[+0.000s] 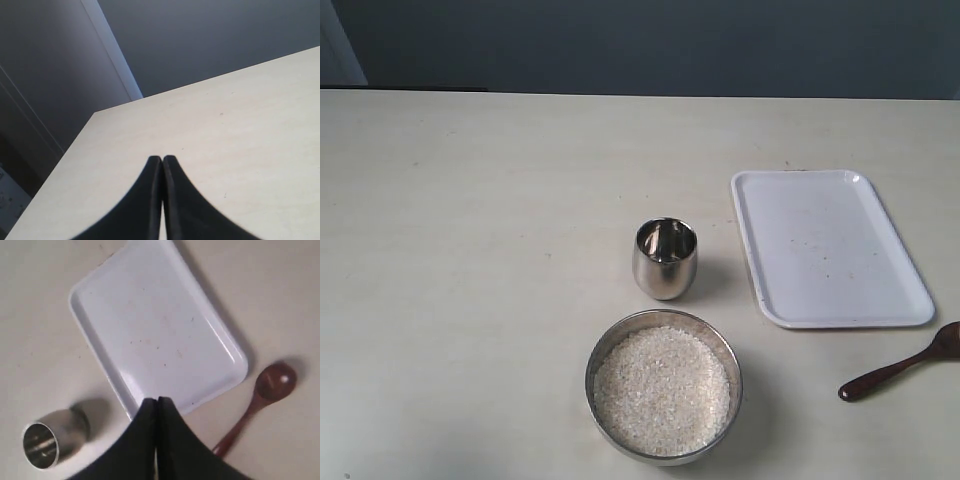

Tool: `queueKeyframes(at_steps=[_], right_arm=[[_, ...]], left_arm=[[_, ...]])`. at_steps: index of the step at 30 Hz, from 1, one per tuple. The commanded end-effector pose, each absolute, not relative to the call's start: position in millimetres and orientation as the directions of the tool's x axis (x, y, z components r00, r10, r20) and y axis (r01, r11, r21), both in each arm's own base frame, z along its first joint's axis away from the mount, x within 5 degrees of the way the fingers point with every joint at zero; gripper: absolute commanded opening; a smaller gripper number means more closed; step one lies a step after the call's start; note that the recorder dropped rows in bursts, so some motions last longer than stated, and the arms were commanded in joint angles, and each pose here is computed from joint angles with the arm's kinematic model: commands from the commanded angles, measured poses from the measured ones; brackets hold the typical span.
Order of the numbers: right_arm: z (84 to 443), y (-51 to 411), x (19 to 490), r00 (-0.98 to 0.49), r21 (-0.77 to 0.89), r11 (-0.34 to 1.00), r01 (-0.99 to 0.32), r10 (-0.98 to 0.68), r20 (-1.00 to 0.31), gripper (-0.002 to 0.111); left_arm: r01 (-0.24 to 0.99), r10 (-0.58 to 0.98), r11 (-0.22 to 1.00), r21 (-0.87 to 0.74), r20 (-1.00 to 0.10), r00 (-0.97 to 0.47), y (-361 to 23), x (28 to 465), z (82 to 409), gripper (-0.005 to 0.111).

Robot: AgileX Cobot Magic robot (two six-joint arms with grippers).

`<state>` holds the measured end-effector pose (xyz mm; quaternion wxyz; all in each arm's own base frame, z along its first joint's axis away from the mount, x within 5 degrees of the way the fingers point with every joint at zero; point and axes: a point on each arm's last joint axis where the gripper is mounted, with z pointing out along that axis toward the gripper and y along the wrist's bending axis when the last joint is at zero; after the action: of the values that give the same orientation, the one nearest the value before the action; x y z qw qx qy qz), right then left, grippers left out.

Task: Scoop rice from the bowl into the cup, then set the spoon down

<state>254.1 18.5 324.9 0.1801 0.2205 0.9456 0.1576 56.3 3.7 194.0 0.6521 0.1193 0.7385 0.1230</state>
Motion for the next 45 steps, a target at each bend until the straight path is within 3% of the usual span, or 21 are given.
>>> queueKeyframes(at_steps=[1,5,7,10,12,15,18,30,45], right_arm=[[308,34,240,-0.735,0.469,0.752,0.463,0.622,-0.27,-0.001],[278,37,212,-0.773,0.344,0.807,0.48,0.575,-0.269,-0.001],[263,37,204,-0.801,0.296,0.815,0.498,0.563,-0.204,-0.001],[251,46,197,-0.855,0.335,0.832,0.443,0.504,-0.121,0.001],[246,49,196,-0.866,0.355,0.83,0.43,0.491,-0.098,0.01],[241,49,195,-0.86,0.36,0.823,0.44,0.501,-0.095,0.036],[239,47,194,-0.815,0.348,0.779,0.522,0.576,-0.066,0.05],[196,37,172,-0.626,0.247,0.604,0.758,0.78,0.012,0.05],[157,38,190,-0.574,0.196,0.557,0.807,0.818,0.038,0.05]], left_arm=[[0.017,0.328,0.944,0.328,-0.939,-0.106,3,56,196,0.0],[0.017,0.328,0.944,0.328,-0.939,-0.106,3,56,196,0.0],[0.017,0.328,0.944,0.328,-0.939,-0.106,3,56,196,0.0],[0.017,0.328,0.944,0.328,-0.939,-0.106,3,56,196,0.0],[0.017,0.328,0.944,0.328,-0.939,-0.106,3,56,196,0.0],[0.017,0.328,0.944,0.328,-0.939,-0.106,3,56,196,0.0],[0.017,0.328,0.944,0.328,-0.939,-0.106,3,56,196,0.0],[0.017,0.328,0.944,0.328,-0.939,-0.106,3,56,196,0.0],[0.018,0.328,0.944,0.328,-0.939,-0.105,3,56,196,0.0]])
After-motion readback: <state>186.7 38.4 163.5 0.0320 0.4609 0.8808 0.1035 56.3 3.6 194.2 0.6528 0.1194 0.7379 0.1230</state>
